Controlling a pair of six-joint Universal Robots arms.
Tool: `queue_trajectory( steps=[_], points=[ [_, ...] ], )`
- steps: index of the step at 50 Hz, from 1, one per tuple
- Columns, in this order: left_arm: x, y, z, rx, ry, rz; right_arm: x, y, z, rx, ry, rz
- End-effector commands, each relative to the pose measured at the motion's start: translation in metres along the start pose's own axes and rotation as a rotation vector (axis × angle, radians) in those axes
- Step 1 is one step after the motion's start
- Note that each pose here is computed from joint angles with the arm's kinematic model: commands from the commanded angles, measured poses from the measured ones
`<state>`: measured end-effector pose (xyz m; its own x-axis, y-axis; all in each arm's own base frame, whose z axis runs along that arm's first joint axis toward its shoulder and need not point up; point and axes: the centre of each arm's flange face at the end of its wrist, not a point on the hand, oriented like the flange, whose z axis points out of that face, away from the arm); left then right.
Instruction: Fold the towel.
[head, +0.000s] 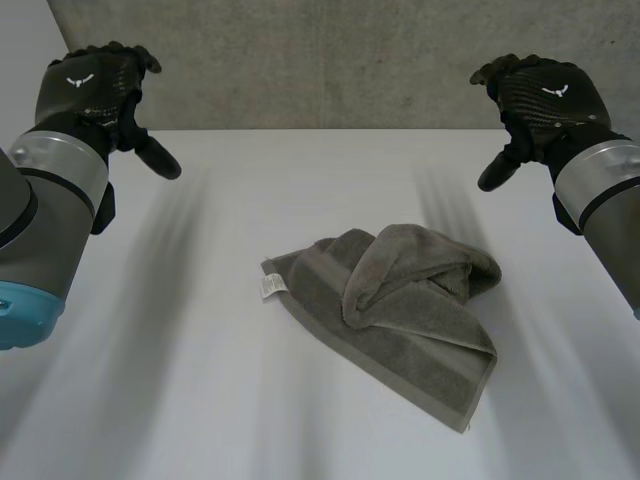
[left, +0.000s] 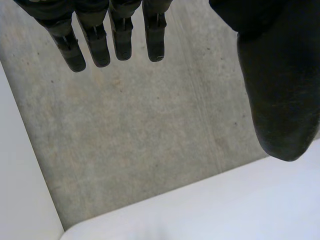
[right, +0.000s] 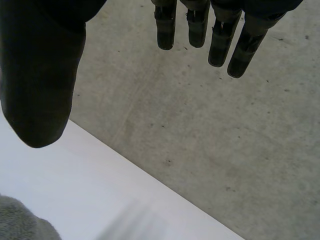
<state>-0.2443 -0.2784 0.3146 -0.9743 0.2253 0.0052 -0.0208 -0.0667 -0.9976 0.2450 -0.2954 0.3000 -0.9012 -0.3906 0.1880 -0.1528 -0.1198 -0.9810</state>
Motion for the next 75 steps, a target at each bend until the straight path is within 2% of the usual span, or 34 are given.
queue_trajectory(
  steps=[1, 21, 24, 26, 27, 29, 32, 35, 40, 49, 56, 64, 68, 70, 75],
  points=[
    [0.001, 0.007, 0.001, -0.041, 0.002, 0.008, 0.010, 0.001, 0.003, -0.006, 0.039, 0.010],
    [0.005, 0.012, -0.001, -0.056, 0.020, 0.007, 0.013, 0.002, 0.005, -0.007, 0.028, 0.028],
    [0.010, 0.013, -0.004, -0.059, 0.041, 0.005, 0.009, 0.005, 0.007, -0.010, -0.018, 0.002],
    [0.028, 0.021, -0.012, -0.082, 0.111, -0.004, -0.004, 0.015, 0.008, -0.035, -0.148, -0.070],
    [0.028, 0.021, -0.012, -0.082, 0.112, -0.004, -0.004, 0.015, 0.008, -0.035, -0.149, -0.070],
    [0.043, 0.034, -0.022, -0.125, 0.160, -0.036, -0.013, 0.031, 0.010, -0.068, -0.274, -0.157],
    [0.057, 0.055, -0.029, -0.193, 0.200, -0.099, -0.015, 0.049, 0.010, -0.123, -0.349, -0.221],
    [0.074, 0.078, -0.035, -0.264, 0.237, -0.152, -0.018, 0.061, 0.012, -0.156, -0.375, -0.245],
    [0.093, 0.113, -0.039, -0.355, 0.272, -0.156, -0.026, 0.096, 0.022, -0.233, -0.423, -0.239],
    [0.119, 0.155, -0.034, -0.418, 0.313, -0.144, -0.042, 0.129, 0.029, -0.286, -0.464, -0.206],
    [0.137, 0.177, -0.029, -0.441, 0.330, -0.198, -0.043, 0.146, 0.042, -0.266, -0.346, -0.111],
    [0.146, 0.194, -0.026, -0.461, 0.351, -0.212, -0.054, 0.159, 0.045, -0.255, -0.344, -0.064],
    [0.152, 0.199, -0.027, -0.474, 0.374, -0.253, -0.064, 0.162, 0.042, -0.261, -0.366, -0.066],
    [0.157, 0.203, -0.027, -0.487, 0.392, -0.321, -0.066, 0.159, 0.039, -0.261, -0.371, -0.069],
    [0.162, 0.201, -0.026, -0.485, 0.415, -0.404, -0.063, 0.145, 0.039, -0.232, -0.367, -0.081]
  ],
)
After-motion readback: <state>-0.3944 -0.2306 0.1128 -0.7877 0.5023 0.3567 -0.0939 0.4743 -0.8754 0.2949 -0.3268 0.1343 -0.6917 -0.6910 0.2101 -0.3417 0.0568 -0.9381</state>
